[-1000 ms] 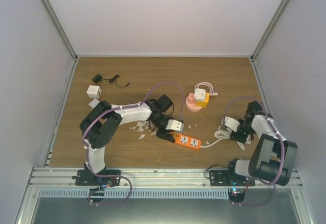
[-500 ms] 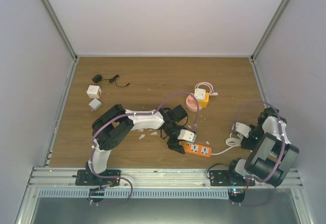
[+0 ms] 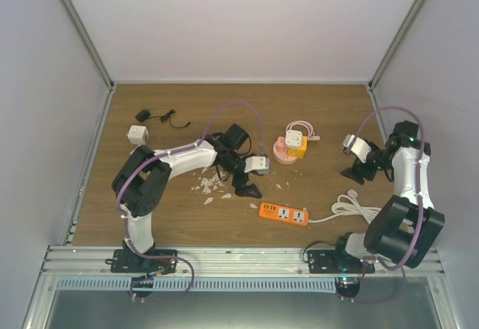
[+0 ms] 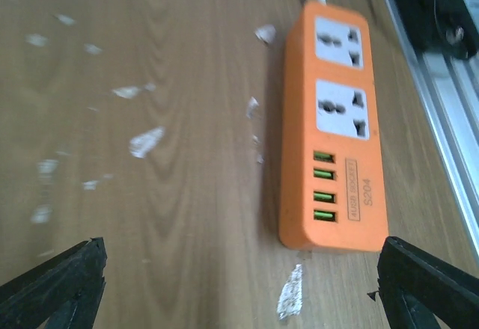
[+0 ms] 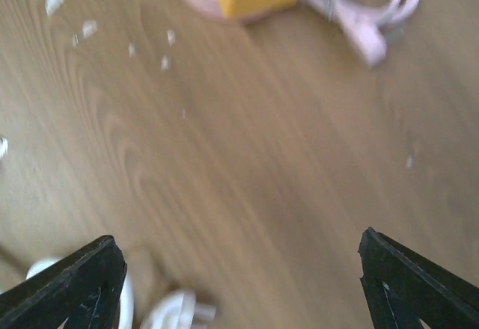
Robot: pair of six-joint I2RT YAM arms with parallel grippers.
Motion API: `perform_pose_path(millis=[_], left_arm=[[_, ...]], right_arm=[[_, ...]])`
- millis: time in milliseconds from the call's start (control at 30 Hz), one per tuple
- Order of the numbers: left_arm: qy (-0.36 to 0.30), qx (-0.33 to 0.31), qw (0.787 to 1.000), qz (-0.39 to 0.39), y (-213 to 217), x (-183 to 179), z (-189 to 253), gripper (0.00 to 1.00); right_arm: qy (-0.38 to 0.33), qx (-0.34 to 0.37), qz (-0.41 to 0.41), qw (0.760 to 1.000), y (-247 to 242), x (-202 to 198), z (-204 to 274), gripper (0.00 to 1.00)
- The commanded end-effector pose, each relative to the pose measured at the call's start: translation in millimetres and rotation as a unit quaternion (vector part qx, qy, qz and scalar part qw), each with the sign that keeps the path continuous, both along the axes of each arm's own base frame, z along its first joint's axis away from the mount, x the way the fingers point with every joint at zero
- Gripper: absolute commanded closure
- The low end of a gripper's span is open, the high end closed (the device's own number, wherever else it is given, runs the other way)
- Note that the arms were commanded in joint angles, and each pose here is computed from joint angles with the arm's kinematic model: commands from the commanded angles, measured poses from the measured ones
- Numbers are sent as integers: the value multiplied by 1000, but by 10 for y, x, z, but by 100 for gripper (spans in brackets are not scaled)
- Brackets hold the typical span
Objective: Pull the plug off the socket
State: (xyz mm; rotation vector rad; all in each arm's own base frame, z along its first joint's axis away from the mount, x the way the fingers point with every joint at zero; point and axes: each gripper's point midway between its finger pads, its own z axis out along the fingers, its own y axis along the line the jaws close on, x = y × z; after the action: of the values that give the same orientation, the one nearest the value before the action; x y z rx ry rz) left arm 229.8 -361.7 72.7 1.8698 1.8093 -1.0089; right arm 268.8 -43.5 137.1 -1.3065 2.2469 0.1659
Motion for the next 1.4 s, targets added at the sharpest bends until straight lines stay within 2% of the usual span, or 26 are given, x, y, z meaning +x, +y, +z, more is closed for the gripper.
perform_pose_path(millis=[0, 233, 433, 500, 600, 867, 1233, 1367], left_arm=[[-8, -71, 997, 43, 27, 273, 523, 1], [-22, -116, 983, 140, 317, 684, 857, 1], [-70, -125, 955, 261, 579, 1136, 1031, 1], [-68, -124, 950, 278, 640, 1223, 1075, 1], [-47, -118, 961, 247, 700, 1181, 1045, 1], [1, -120, 967, 225, 758, 1123, 968, 1], [-2, -119, 966, 232, 802, 1166, 979, 1], [4, -124, 964, 237, 814, 1187, 999, 1]], right_arm=[[-54, 80, 10, 995, 380, 374, 255, 13], [-78, 104, 43, 991, 719, 748, 203, 11], [-73, 117, 70, 988, 934, 970, 7, 11], [-75, 113, 87, 987, 988, 1004, -54, 11], [-77, 109, 113, 985, 1071, 1031, -113, 11], [-79, 109, 150, 979, 1200, 1169, -226, 10], [-53, 121, 178, 975, 1379, 1205, -389, 13], [-43, 122, 183, 975, 1438, 1200, -471, 19]])
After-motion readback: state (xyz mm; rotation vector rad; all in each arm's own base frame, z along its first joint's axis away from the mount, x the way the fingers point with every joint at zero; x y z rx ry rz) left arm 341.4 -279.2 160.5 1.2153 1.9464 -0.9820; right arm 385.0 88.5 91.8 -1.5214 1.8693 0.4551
